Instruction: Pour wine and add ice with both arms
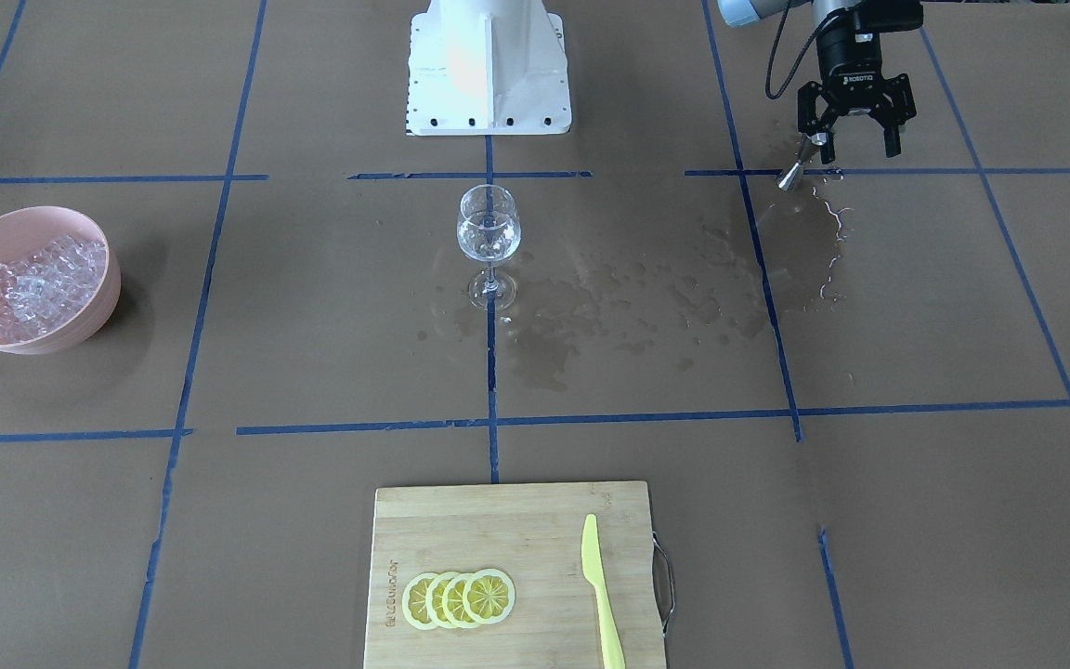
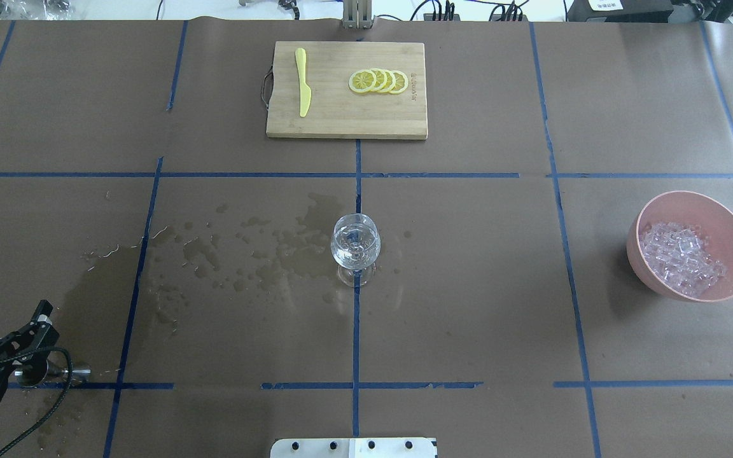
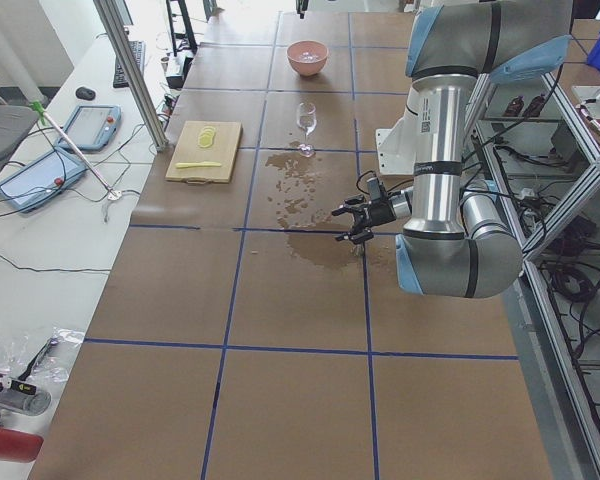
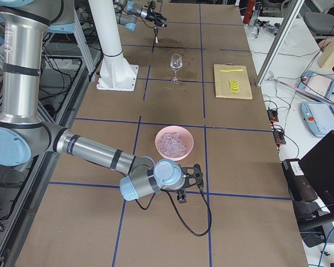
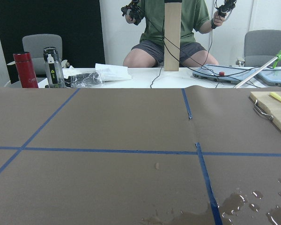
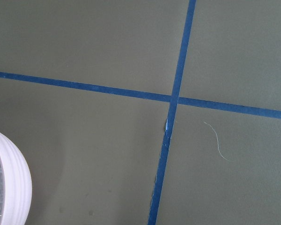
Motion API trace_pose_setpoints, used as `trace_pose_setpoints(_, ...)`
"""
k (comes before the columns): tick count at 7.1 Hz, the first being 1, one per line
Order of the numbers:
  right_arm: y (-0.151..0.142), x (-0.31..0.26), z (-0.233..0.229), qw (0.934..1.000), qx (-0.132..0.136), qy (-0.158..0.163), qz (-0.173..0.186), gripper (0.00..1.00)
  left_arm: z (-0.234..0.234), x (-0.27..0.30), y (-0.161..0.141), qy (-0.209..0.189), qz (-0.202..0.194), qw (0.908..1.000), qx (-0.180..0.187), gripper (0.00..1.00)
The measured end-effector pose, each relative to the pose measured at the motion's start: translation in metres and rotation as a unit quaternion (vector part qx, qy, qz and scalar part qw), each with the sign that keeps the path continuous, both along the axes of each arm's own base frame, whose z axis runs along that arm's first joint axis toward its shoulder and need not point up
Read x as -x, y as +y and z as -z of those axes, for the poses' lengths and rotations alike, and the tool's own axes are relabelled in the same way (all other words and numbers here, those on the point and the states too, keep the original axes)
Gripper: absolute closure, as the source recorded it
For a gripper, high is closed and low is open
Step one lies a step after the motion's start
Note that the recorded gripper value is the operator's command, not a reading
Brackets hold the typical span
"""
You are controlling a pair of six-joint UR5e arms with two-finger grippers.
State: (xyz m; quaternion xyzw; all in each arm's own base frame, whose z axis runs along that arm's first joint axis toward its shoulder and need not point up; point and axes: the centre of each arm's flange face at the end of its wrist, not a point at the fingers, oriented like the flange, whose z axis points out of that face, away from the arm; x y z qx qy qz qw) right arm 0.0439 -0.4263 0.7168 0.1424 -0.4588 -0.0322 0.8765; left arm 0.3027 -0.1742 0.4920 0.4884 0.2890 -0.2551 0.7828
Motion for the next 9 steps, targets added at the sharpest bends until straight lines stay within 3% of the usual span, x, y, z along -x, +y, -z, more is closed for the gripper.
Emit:
trace_pose_setpoints(2, 0.000, 0.000, 0.000, 1.0000, 0.000, 0.000, 0.000, 0.00, 0.011, 0.000, -0.015, 0.016, 0.028, 0.9995, 0.003, 0.00)
trace_pose_setpoints(5, 0.000, 0.000, -0.001, 1.0000, 0.001, 0.000, 0.000, 0.00, 0.131, -0.030, -0.033, 0.051, 0.061, 0.9968, 0.003, 0.00)
trace_pose_setpoints(7, 0.000, 0.000, -0.002, 1.0000, 0.002, 0.001, 0.000, 0.00, 0.174, -0.025, -0.044, 0.069, 0.079, 0.9945, 0.001, 0.00)
trace_pose_setpoints(9, 0.000, 0.000, -0.002, 1.0000, 0.003, 0.001, 0.000, 0.00, 0.219, -0.012, -0.075, 0.088, 0.127, 0.9880, -0.006, 0.00)
